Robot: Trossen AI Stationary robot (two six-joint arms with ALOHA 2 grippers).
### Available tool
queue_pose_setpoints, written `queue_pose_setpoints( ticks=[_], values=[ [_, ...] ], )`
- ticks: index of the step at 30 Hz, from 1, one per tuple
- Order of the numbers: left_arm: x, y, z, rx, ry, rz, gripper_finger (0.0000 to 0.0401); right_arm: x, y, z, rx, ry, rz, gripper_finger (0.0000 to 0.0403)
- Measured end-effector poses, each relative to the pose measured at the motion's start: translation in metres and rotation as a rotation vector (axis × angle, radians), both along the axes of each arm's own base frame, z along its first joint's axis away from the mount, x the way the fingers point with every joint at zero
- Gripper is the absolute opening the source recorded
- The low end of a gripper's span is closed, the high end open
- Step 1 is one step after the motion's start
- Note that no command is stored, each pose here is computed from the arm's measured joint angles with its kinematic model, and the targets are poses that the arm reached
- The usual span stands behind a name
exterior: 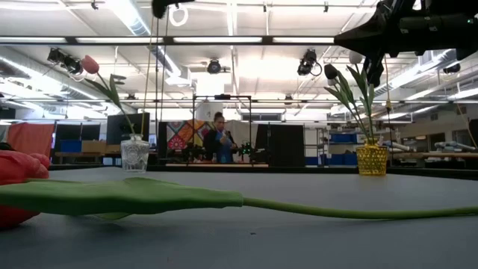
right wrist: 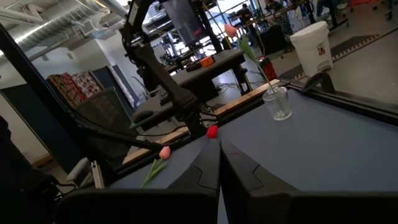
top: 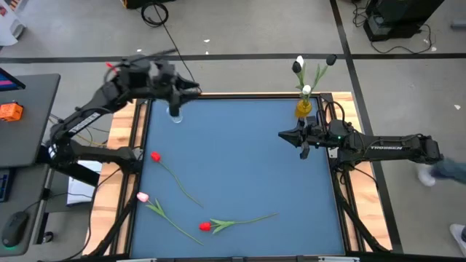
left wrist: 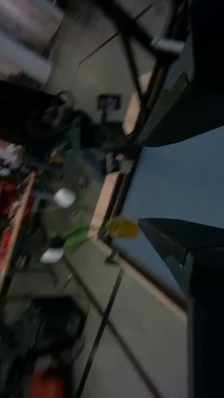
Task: Sort flowers into vase by color
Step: Put the bottom red tulip into the transparent vase
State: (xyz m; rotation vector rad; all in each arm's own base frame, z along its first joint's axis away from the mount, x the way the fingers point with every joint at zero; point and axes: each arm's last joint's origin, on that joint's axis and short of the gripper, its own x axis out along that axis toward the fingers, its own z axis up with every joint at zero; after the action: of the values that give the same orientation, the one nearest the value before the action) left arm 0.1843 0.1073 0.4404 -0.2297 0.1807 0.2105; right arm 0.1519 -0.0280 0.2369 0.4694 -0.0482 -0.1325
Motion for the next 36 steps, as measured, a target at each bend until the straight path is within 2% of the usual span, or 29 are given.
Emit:
queue_pose_setpoints(
  ticks=[3, 6, 11, 14, 16, 17, 19, 23, 27, 31, 36],
  values=[
    [0.018, -0.006, -0.008, -0.02, 0.033, -0.065, 0.0203, 0.0, 0.0, 0.0, -0.011, 0.001, -0.014, 0.0014],
    [0.032, -0.013, -0.014, -0.041, 0.062, -0.068, 0.0203, 0.001, -0.002, 0.001, -0.017, -0.014, -0.054, 0.0014],
    [0.048, -0.03, -0.021, -0.056, 0.103, -0.033, 0.0203, 0.0, -0.001, 0.007, 0.178, -0.101, -0.043, 0.0014],
    [0.054, -0.045, -0.031, -0.099, 0.134, -0.042, 0.0203, 0.001, -0.005, 0.01, 0.211, -0.154, -0.149, 0.0014],
    [0.058, -0.058, -0.042, -0.129, 0.166, -0.039, 0.0203, 0.002, -0.007, 0.007, 0.273, -0.157, -0.21, 0.0014],
    [0.059, -0.064, -0.049, -0.145, 0.185, -0.034, 0.0203, 0.004, -0.008, 0.005, 0.281, -0.14, -0.206, 0.0014],
    [0.061, -0.077, -0.063, -0.177, 0.214, -0.026, 0.0203, 0.011, -0.006, -0.002, 0.292, -0.075, -0.114, 0.0014],
    [0.063, -0.099, -0.091, -0.252, 0.279, -0.019, 0.0203, 0.031, 0.004, -0.024, 0.406, 0.08, 0.024, 0.0014],
    [0.063, -0.118, -0.111, -0.293, 0.334, -0.049, 0.0203, 0.06, 0.018, -0.033, 0.449, 0.207, 0.082, 0.0014],
    [0.059, -0.128, -0.126, -0.285, 0.427, -0.069, 0.0203, 0.097, 0.039, -0.032, 0.477, 0.336, 0.13, 0.0011],
    [0.05, -0.13, -0.136, -0.283, 0.577, -0.128, 0.0203, 0.142, 0.072, -0.029, 0.44, 0.531, 0.123, 0.0005]
  ],
)
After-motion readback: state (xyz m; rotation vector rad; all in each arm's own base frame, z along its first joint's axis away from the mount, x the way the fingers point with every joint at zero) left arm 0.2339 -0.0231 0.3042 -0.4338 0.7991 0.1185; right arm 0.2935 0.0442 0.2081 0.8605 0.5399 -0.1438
